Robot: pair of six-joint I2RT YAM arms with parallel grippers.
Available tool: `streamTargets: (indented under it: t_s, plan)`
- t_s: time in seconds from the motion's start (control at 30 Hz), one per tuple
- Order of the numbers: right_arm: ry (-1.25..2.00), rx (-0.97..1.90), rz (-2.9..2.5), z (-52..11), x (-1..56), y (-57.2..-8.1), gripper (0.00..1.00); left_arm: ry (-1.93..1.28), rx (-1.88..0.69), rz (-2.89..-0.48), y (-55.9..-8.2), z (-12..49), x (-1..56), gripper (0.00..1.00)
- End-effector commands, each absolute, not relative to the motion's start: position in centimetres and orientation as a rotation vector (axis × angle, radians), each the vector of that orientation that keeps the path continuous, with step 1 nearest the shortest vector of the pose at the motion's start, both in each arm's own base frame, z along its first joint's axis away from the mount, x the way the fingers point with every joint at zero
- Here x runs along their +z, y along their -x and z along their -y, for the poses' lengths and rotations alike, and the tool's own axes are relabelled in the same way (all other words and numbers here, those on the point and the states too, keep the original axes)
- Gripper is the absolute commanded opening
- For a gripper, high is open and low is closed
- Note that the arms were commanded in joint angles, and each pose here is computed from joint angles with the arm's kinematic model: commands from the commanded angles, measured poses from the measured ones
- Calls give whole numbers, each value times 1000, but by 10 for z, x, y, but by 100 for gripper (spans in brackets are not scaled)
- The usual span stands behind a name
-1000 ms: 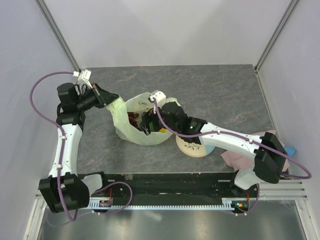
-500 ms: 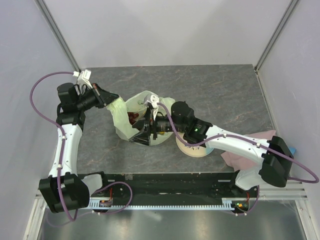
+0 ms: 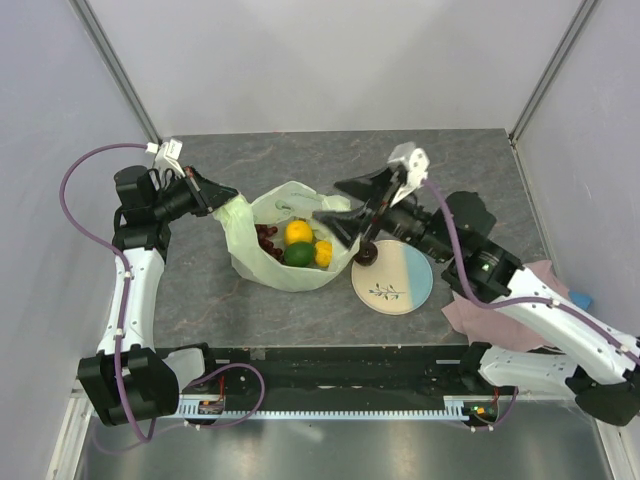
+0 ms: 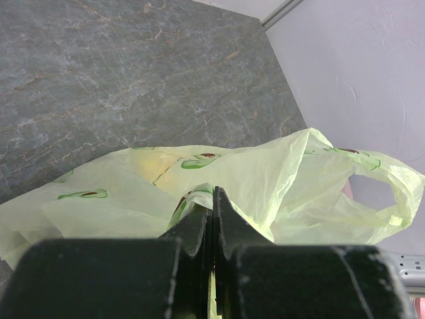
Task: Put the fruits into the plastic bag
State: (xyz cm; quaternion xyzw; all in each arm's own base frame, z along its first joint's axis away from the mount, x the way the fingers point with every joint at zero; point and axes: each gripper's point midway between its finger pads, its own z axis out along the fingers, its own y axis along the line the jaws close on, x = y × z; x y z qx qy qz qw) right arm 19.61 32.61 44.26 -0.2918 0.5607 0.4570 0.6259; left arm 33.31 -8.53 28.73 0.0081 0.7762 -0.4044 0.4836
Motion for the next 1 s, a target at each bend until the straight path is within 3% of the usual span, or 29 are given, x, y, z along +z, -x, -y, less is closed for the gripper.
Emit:
streamTargets:
  t_s: [0.0,0.17,0.43,0.63,0.97]
  plan:
    - [348,784,-1416,-260,434,-256,83,-65,-966,-1862,-335,85,293,2]
    - [184,568,-1571,-211,385,-306,82,-67,-955,-1858,-334,84,295,2]
    - [-52,714,-1809,-154,275,-363,82,-60,-942,-1862,-335,82,294,2]
    - [-159,631,-2057,-144,189,-370,83,-59,-946,-1863,-335,82,294,1]
    - [-235,564,-2232,-172,111,-357,85,-57,-949,-1866,-335,82,293,2]
